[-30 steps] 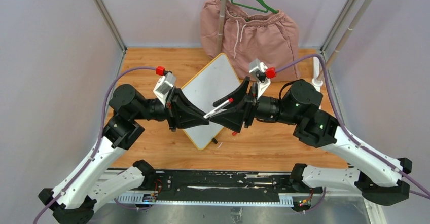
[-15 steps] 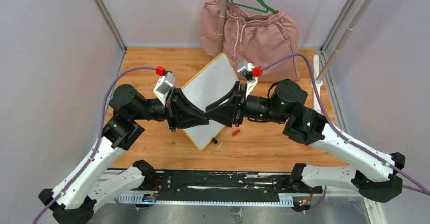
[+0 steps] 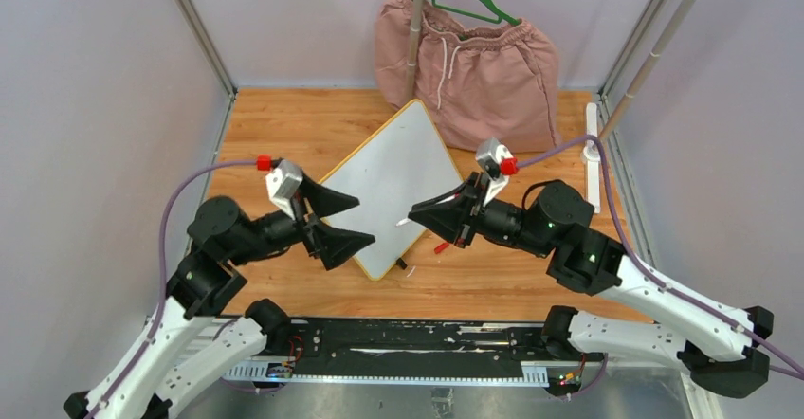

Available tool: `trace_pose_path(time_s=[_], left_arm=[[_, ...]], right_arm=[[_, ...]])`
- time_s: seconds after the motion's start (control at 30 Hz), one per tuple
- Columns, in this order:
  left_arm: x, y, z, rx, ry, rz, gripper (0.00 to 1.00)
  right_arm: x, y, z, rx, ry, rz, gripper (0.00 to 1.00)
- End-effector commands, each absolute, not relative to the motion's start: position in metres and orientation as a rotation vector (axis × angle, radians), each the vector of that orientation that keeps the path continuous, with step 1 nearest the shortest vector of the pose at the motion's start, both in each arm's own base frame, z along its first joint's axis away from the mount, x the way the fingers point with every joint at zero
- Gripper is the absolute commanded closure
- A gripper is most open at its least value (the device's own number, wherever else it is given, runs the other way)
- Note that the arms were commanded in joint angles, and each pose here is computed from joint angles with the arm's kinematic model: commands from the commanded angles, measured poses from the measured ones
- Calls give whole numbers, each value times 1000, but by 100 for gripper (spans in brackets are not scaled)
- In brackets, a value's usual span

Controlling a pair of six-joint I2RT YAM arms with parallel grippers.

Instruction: Write a sentence on the whiteboard

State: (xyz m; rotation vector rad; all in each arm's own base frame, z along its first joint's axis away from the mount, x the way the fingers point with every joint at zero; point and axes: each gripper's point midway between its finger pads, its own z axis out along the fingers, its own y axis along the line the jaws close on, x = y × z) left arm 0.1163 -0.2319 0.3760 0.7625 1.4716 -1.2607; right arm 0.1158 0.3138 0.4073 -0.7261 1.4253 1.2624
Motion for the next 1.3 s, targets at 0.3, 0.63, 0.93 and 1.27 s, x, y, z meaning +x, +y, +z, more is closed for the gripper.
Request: trace_pose_path(time_s=[0.3, 0.63, 0.93, 1.27], left_arm=[[160, -63, 291, -299, 1455, -733, 0], [192, -107, 234, -333, 1594, -820, 38], [203, -138, 231, -288, 1523, -970, 45], [213, -132, 215, -295, 1544, -882, 68]], right_arm=[[158, 287, 355, -600, 1286, 963, 100], [175, 323, 337, -666, 1268, 965, 100], [194, 335, 329, -660, 1277, 950, 100], [202, 335, 314, -688, 1274, 912, 100]])
